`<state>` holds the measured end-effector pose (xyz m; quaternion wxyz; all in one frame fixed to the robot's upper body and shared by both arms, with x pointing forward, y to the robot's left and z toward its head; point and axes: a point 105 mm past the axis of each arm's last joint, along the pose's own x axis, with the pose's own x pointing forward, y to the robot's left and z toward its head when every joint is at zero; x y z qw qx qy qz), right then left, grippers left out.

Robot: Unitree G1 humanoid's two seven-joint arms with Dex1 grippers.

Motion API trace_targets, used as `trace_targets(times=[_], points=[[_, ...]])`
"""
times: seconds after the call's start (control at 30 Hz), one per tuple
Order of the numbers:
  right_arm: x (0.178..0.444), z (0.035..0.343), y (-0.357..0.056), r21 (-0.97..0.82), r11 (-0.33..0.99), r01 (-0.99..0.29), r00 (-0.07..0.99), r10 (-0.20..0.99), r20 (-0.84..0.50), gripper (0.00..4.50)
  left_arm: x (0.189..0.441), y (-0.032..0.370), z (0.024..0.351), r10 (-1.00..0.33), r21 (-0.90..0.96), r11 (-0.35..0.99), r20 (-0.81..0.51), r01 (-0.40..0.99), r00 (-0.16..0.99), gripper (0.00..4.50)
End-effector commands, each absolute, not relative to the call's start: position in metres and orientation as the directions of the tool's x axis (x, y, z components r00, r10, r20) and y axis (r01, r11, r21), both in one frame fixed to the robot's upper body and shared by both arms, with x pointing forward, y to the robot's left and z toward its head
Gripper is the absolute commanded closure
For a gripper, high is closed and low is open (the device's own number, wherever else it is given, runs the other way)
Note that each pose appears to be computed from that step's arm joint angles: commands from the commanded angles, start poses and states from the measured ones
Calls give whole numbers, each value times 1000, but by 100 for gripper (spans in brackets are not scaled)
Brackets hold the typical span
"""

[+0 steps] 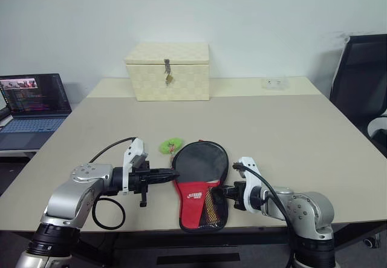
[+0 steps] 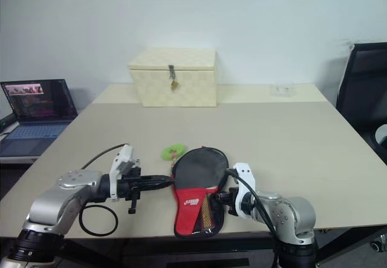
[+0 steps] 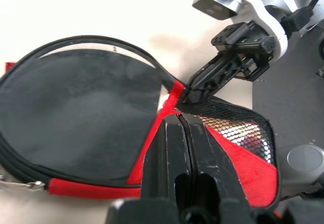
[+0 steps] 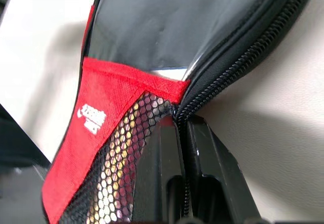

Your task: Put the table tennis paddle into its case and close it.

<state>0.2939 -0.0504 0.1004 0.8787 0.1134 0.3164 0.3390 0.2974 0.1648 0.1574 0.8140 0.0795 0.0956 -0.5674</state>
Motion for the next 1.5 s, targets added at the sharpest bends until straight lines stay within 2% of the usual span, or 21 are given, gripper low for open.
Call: trace_targets(times=[0.03, 0.17, 0.37, 0.67, 0.9, 1.03, 1.13, 1.3, 1.5], points=[[292, 126, -42, 350, 699, -624, 576, 714, -399, 348, 300, 170, 167, -901, 66, 366, -223, 928, 371, 450], [287, 144, -38, 232, 650, -724, 544, 744, -387, 206, 300, 174, 167, -889, 73, 399, -215, 914, 405, 450], [276, 162, -38, 146, 533, -833, 450, 808, -380, 4, 302, 181, 168, -870, 90, 435, -212, 896, 444, 450], [276, 182, -55, 87, 449, -889, 391, 846, -364, 4, 301, 188, 169, -856, 102, 460, -213, 882, 471, 450], [289, 182, -84, -17, 484, -875, 447, 792, -415, 4, 300, 189, 170, -853, 106, 465, -212, 879, 477, 450], [297, 193, -78, -63, 472, -879, 464, 818, -340, 4, 301, 188, 171, -853, 107, 465, -211, 879, 477, 450], [313, 203, -43, -39, 478, -878, 475, 856, -203, 4, 308, 190, 171, -837, 117, 493, -205, 862, 507, 450], [341, 175, -9, -9, 545, -839, 535, 820, -206, 4, 333, 202, 170, -736, 182, 622, -197, 762, 648, 450], [348, 143, 4, 10, 570, -822, 547, 793, -266, 4, 351, 217, 168, -635, 189, 725, -192, 663, 748, 450]])
